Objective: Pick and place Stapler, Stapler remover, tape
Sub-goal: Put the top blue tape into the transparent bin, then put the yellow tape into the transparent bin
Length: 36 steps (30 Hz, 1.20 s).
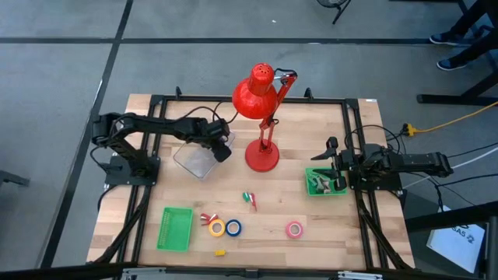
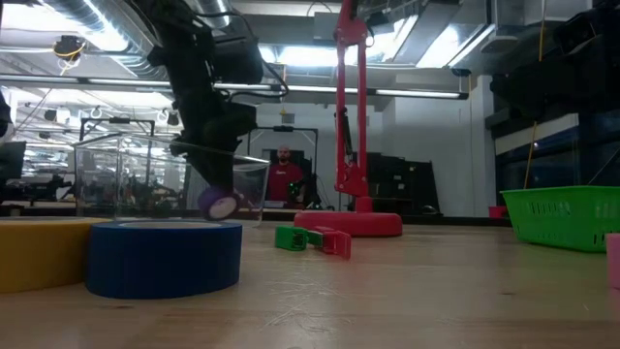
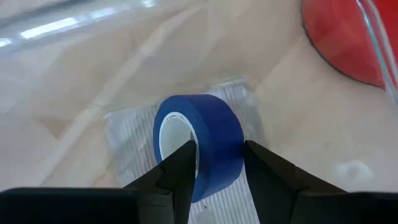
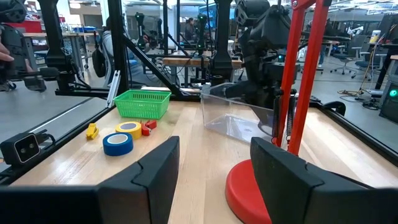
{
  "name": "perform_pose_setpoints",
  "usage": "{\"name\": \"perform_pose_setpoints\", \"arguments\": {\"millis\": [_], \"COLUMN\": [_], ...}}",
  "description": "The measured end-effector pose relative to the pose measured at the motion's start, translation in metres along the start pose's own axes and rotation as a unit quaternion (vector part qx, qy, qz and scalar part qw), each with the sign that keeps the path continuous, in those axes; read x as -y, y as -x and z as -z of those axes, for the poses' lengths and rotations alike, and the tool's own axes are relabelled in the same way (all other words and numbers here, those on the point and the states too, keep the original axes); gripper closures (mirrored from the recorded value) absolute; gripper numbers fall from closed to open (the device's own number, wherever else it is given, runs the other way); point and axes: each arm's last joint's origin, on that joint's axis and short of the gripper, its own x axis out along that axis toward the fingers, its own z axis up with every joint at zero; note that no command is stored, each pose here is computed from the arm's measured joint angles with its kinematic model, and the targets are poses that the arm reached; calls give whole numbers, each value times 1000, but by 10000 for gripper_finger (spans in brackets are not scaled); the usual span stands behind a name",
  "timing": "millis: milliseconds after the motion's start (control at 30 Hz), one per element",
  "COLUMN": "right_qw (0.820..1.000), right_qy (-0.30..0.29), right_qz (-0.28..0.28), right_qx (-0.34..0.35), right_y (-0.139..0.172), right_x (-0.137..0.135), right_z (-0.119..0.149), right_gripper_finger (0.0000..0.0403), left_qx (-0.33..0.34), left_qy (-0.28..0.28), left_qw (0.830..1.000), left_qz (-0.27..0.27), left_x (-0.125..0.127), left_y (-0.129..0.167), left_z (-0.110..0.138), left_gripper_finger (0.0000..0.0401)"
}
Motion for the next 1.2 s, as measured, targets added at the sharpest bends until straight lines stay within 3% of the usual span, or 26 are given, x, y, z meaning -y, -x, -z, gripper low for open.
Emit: {"name": "perform_pose_setpoints", "arguments": {"millis": [167, 700, 1200], "right_qw": [1000, 1000, 1000], "right_qy": [0, 0, 0], "right_qz": [0, 0, 0], "right_qx": [0, 0, 0], "right_y": [0, 0, 0], "right_x": [0, 0, 0], "right_z": [0, 0, 0], "right_gripper_finger": [204, 204, 204], "left_qx": [-9, 3, 92], "left_qy": [-18, -22, -20], "left_qw": [1000, 1000, 996], "left_qz": [15, -14, -7], "left_x": [1, -1, 0], "left_y": [1, 1, 45], "left_z": [1, 0, -1], "left_gripper_finger": [266, 207, 205]}}
